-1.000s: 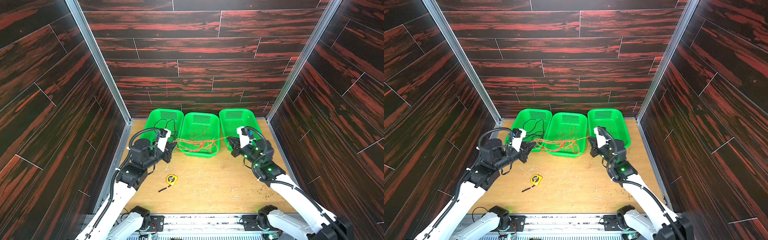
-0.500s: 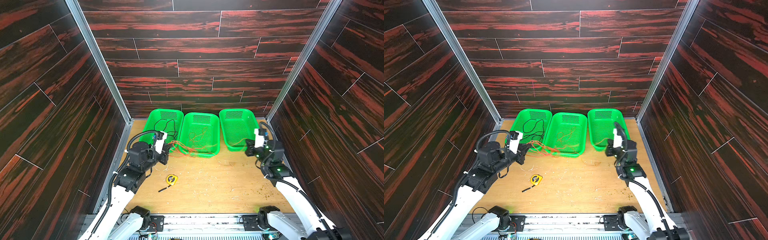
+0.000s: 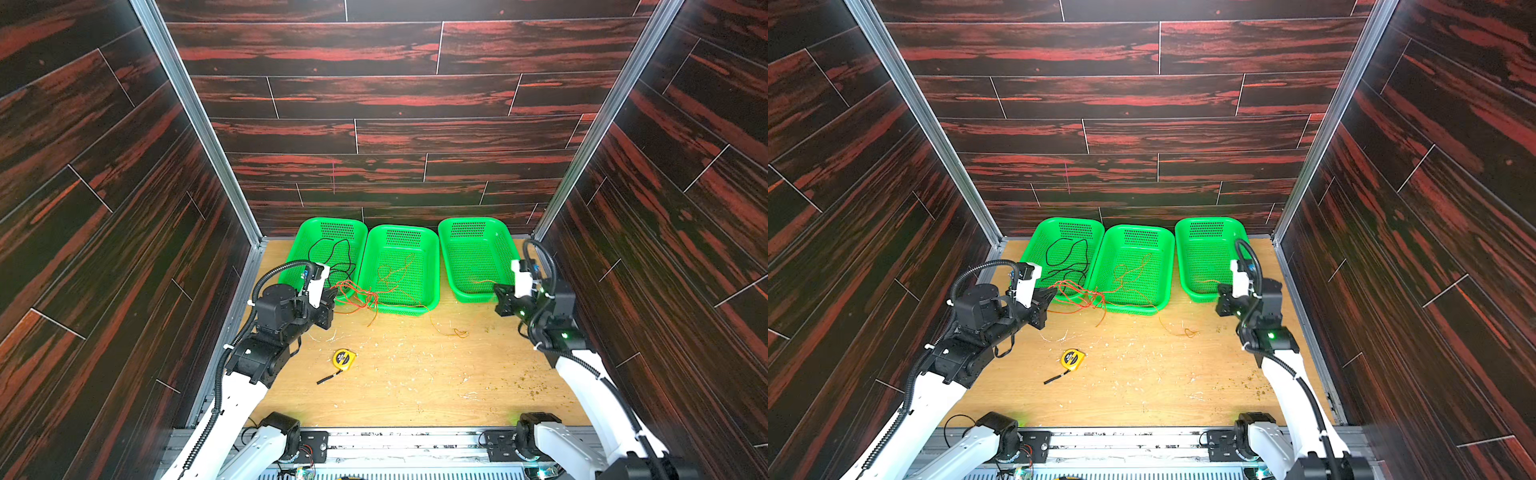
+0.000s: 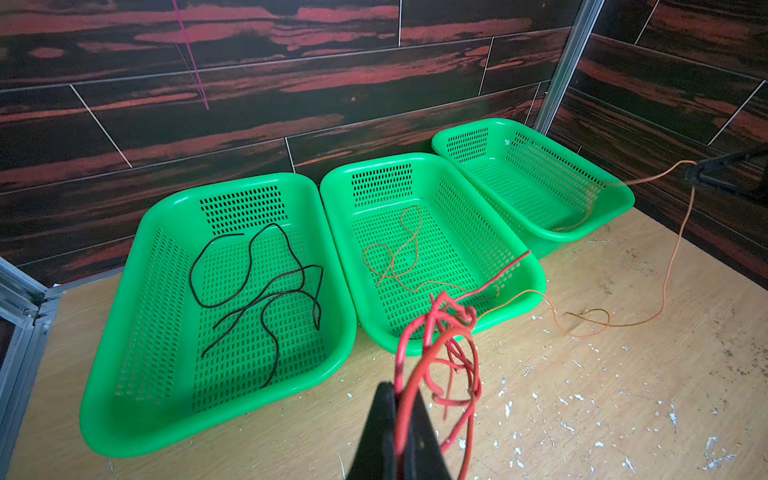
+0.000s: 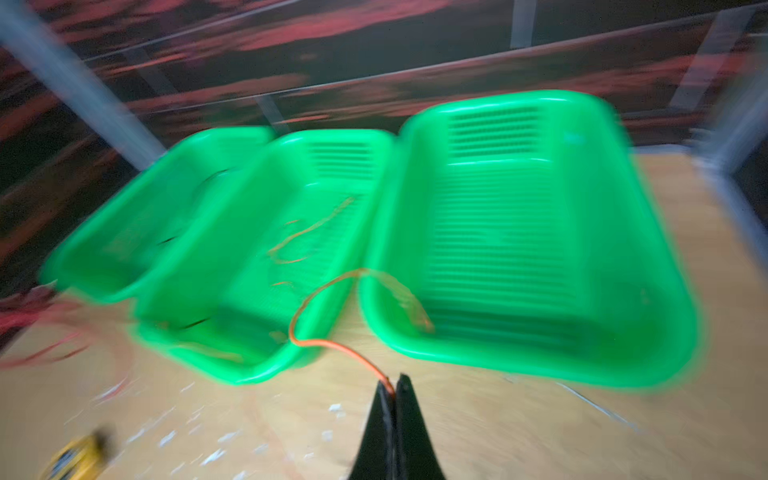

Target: Untangle the cables

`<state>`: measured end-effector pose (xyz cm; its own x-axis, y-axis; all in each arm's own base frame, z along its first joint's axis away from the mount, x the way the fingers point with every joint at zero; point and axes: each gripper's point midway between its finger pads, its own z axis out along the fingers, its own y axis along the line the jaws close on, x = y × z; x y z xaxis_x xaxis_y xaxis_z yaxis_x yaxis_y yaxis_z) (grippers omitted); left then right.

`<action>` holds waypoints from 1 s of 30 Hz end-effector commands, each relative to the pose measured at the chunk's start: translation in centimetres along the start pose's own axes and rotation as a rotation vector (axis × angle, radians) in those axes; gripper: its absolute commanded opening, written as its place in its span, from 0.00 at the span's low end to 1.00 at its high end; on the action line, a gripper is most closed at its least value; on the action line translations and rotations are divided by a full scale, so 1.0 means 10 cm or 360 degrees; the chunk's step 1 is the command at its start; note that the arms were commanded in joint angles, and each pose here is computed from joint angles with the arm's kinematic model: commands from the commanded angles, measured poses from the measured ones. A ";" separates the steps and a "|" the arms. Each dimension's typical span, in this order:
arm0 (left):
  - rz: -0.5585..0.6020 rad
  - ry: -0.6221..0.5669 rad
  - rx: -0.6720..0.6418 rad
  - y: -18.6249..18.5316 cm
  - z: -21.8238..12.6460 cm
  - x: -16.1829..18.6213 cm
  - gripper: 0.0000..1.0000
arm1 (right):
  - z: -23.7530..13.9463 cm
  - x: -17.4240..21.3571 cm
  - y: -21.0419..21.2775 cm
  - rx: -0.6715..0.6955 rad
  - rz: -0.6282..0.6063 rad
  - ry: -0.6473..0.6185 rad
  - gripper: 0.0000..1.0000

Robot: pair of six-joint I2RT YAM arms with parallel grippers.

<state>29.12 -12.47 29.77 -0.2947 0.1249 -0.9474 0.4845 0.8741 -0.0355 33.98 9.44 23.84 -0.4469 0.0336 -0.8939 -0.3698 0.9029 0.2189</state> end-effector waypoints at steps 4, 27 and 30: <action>0.0009 -0.0032 0.0010 0.00 0.02 0.00 0.00 | 0.36 0.57 0.64 -0.0304 -0.0138 0.0349 0.00; -0.0016 -0.0051 0.0066 -0.06 0.02 0.02 0.00 | 1.26 1.41 1.21 -0.0593 -0.0027 0.0540 0.39; -0.0020 -0.0050 0.0069 -0.07 0.01 0.03 0.00 | 1.30 1.46 1.24 -0.0610 -0.0002 0.0541 0.42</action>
<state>29.09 -13.05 29.12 -0.2989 0.1058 -0.9484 0.5066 0.8598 -0.0638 32.94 25.33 7.95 -0.6768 -0.1917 -0.7108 -0.5950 0.7109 0.3749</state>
